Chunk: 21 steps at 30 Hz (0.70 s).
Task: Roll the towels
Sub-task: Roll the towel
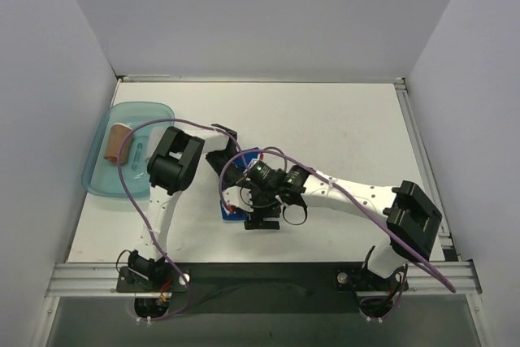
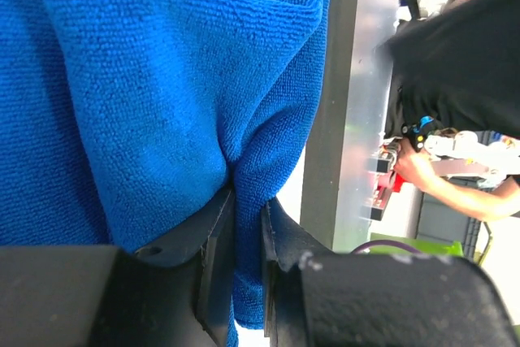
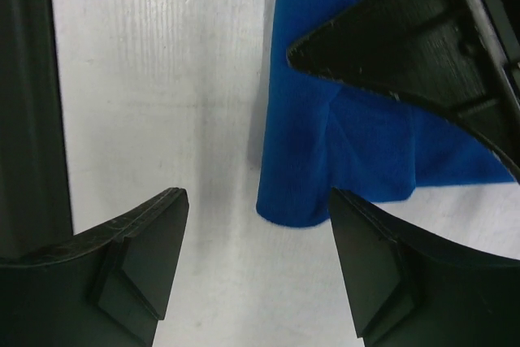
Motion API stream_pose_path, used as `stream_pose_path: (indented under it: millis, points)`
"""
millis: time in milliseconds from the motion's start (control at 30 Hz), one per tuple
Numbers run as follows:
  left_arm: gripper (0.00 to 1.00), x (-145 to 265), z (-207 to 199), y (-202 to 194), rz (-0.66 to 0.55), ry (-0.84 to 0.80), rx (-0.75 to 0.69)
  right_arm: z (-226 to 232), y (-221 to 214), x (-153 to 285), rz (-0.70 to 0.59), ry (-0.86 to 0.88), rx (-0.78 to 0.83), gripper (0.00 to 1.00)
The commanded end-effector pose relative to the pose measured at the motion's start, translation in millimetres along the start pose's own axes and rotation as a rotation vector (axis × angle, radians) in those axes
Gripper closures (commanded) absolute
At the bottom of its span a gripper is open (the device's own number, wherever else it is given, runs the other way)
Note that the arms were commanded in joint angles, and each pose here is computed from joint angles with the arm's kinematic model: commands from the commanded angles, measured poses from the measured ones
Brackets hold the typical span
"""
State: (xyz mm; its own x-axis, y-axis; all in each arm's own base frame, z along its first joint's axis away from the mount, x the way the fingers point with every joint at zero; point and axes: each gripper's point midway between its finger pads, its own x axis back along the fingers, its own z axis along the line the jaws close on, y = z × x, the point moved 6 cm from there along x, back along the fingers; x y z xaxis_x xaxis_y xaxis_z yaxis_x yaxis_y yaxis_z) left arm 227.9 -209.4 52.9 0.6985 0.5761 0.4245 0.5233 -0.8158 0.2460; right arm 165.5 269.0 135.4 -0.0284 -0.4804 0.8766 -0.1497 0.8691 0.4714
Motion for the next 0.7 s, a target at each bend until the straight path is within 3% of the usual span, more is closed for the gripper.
stream_pose_path:
  millis: [0,267,400,500,667]
  points:
    - [0.79,0.2,22.0,-11.2,0.074,0.029,-0.049,-15.8,5.7,-20.6,-0.014,-0.102,0.106,0.28]
    - [0.79,-0.3,21.8,-11.7,0.078,0.028,-0.05,-12.7,-41.0,-60.2,0.092,-0.105,0.083,0.32]
    - [0.79,-0.7,21.8,-11.6,0.08,0.029,-0.049,-13.7,-55.3,-62.0,0.102,-0.061,0.015,0.47]
    - [0.8,-0.3,22.2,-11.6,0.078,0.031,-0.045,-14.7,-49.8,-52.9,0.051,0.026,-0.066,0.7]
    - [0.76,-0.2,22.8,-12.7,0.064,0.047,-0.028,-14.6,-49.0,-47.8,0.022,0.195,-0.21,0.92]
